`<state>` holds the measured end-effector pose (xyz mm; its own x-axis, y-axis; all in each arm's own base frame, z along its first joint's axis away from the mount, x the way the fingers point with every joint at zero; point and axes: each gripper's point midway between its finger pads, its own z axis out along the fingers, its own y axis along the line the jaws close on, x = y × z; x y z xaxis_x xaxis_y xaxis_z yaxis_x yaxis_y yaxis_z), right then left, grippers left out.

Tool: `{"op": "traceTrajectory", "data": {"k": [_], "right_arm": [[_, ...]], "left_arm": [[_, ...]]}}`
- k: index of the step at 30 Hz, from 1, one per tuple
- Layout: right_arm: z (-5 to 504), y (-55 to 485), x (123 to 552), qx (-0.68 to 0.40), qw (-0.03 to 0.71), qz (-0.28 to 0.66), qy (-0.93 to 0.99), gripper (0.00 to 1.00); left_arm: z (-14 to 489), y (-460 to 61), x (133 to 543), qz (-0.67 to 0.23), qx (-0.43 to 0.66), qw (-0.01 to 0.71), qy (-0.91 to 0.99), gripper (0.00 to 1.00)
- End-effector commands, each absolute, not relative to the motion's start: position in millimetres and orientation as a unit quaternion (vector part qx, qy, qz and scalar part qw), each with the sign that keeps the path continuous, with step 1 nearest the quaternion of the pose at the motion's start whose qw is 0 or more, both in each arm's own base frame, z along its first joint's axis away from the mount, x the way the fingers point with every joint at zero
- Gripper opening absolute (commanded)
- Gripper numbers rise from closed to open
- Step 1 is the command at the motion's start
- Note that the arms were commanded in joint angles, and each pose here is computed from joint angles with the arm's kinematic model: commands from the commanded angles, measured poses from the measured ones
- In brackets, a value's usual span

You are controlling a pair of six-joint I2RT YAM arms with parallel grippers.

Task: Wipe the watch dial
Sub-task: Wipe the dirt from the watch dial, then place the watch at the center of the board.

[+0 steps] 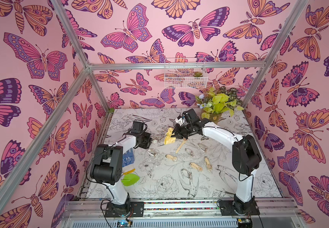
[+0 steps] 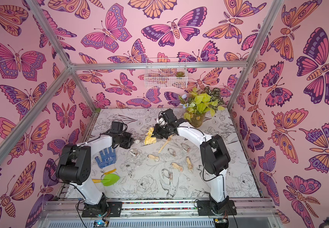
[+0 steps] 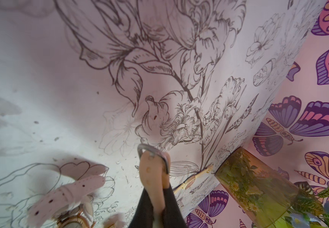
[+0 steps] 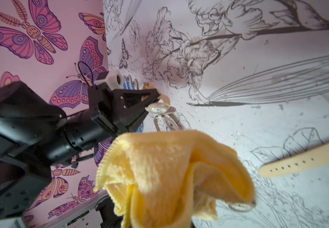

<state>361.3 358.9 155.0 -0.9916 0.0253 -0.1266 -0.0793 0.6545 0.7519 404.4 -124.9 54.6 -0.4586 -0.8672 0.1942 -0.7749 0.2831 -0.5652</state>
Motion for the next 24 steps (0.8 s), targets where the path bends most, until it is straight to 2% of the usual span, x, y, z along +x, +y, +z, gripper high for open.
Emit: {"op": "traceTrajectory", "data": {"k": [1, 15, 24], "right_arm": [[153.4, 347.2, 341.7, -0.041, 0.066, 0.383, 0.921, 0.0], [153.7, 326.8, 317.3, -0.048, 0.074, 0.361, 0.928, 0.0], [157.6, 317.9, 311.4, -0.059, 0.081, 0.347, 0.933, 0.0]], "left_arm": [[50.3, -120.1, 412.5, -0.291, -0.501, 0.086, 0.81, 0.0], [31.1, -113.9, 425.2, -0.23, -0.467, 0.071, 0.851, 0.0], [26.8, -108.2, 426.7, -0.19, -0.446, 0.063, 0.873, 0.17]]}}
